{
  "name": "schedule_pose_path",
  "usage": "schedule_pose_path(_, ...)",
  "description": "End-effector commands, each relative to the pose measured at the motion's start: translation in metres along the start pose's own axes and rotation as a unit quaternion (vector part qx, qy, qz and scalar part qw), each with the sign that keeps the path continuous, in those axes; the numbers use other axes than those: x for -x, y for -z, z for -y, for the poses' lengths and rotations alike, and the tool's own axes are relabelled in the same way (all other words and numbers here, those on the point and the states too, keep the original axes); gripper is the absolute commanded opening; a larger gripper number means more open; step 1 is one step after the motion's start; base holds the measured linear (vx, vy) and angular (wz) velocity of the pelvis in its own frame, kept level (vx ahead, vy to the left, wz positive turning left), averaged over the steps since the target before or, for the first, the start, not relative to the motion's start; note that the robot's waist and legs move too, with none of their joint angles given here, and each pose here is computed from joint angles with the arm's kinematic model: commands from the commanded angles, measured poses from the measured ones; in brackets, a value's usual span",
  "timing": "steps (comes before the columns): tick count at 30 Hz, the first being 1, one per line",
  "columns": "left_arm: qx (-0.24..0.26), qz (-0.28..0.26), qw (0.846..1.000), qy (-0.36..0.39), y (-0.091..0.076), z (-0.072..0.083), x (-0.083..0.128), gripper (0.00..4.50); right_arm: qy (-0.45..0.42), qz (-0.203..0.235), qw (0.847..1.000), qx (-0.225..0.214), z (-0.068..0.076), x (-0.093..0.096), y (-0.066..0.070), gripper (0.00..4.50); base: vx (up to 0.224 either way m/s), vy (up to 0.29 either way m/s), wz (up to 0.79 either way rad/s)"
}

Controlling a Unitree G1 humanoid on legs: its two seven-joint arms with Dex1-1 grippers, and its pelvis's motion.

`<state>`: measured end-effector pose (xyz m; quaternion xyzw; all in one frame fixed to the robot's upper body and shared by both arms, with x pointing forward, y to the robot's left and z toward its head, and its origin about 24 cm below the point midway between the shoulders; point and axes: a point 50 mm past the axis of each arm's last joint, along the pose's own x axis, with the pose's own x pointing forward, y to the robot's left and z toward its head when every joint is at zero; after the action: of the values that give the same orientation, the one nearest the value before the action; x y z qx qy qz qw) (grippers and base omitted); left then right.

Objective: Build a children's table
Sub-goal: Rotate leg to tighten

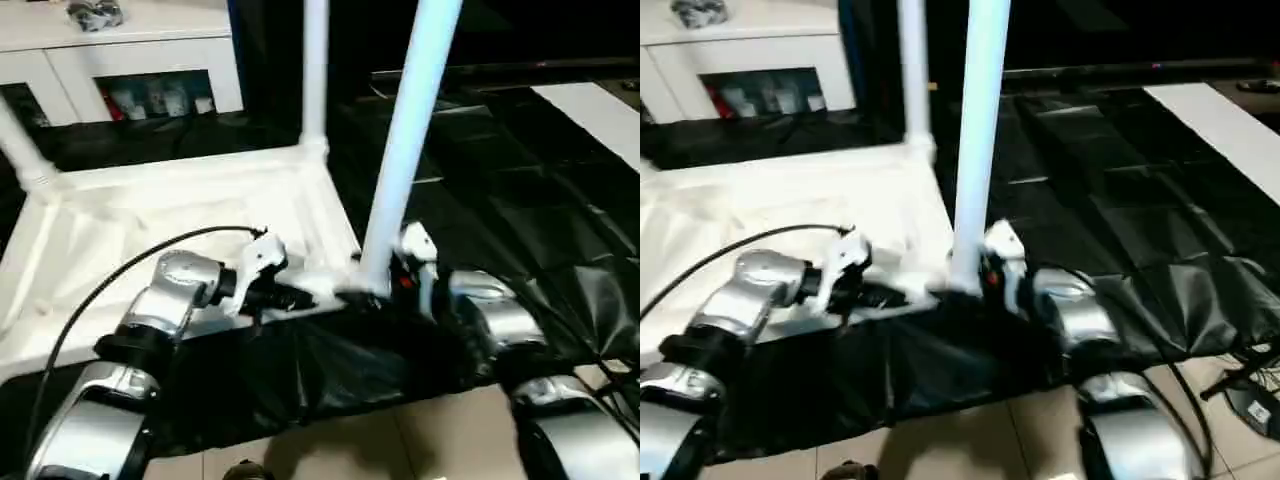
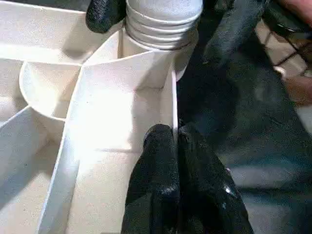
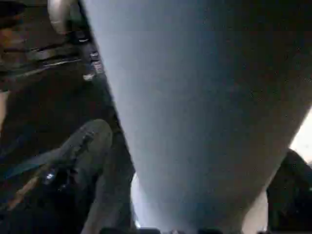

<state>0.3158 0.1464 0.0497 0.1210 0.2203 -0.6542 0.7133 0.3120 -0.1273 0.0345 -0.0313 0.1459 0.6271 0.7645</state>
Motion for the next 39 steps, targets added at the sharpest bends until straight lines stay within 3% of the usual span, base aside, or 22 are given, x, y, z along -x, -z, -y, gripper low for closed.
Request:
schedule_pose_path(1,-0.041,0.034,0.998,0.045,-0.022,0.005,-0.014,0.00,-0.091,-0.036,0.995,-0.008,-0.018,-0.021,0.008,3.98,0.000,0.000,0.00)
schedule_pose_path(2,-0.040,0.032,0.997,0.051,-0.022,0.005,-0.014,0.00,-0.098,-0.039,0.994,-0.011,-0.019,-0.020,0.008,3.73,0.000,0.000,0.00)
schedule_pose_path(4,-0.040,0.025,0.997,0.060,-0.020,0.006,-0.013,0.00,-0.109,-0.044,0.993,-0.015,-0.020,-0.018,0.008,3.73,0.000,0.000,0.00)
schedule_pose_path(10,-0.038,0.020,0.997,0.065,-0.018,0.007,-0.012,0.00,-0.118,-0.043,0.992,-0.023,-0.023,-0.016,0.007,3.16,0.000,0.000,0.00)
schedule_pose_path(17,-0.031,0.013,0.999,-0.007,-0.017,-0.003,-0.015,0.00,-0.017,0.002,0.998,-0.057,-0.013,-0.027,0.005,2.77,0.000,0.000,0.00)
schedule_pose_path(20,-0.013,0.015,0.998,-0.054,-0.019,-0.008,-0.024,0.00,0.099,0.008,0.992,-0.074,-0.003,-0.038,0.011,2.76,0.000,0.000,0.00)
schedule_pose_path(23,-0.005,0.024,0.997,-0.075,-0.022,-0.009,-0.032,0.00,0.157,0.006,0.983,-0.094,0.001,-0.043,0.014,2.75,0.000,0.000,0.00)
schedule_pose_path(26,0.002,0.037,0.992,-0.119,-0.031,-0.011,-0.050,0.00,0.250,0.013,0.960,-0.123,0.008,-0.055,0.016,2.75,0.000,0.000,0.00)
schedule_pose_path(27,0.011,0.055,0.988,-0.146,-0.039,-0.011,-0.065,0.00,0.312,0.019,0.939,-0.144,0.011,-0.064,0.014,2.75,0.000,0.000,0.00)
schedule_pose_path(29,0.013,0.064,0.986,-0.154,-0.044,-0.009,-0.076,0.00,0.340,0.029,0.928,-0.153,0.013,-0.071,0.010,2.75,0.000,0.000,0.00)
schedule_pose_path(35,-0.003,0.070,0.986,-0.150,-0.047,-0.005,-0.082,0.00,0.343,0.033,0.931,-0.123,0.013,-0.081,-0.001,2.75,0.000,0.000,0.00)
schedule_pose_path(37,-0.014,0.067,0.986,-0.151,-0.044,-0.005,-0.077,0.00,0.319,0.031,0.941,-0.104,0.012,-0.080,-0.001,3.30,0.000,0.000,0.00)
schedule_pose_path(39,-0.020,0.064,0.987,-0.149,-0.042,-0.005,-0.073,0.00,0.307,0.040,0.944,-0.113,0.012,-0.079,-0.001,3.46,0.000,0.000,0.00)
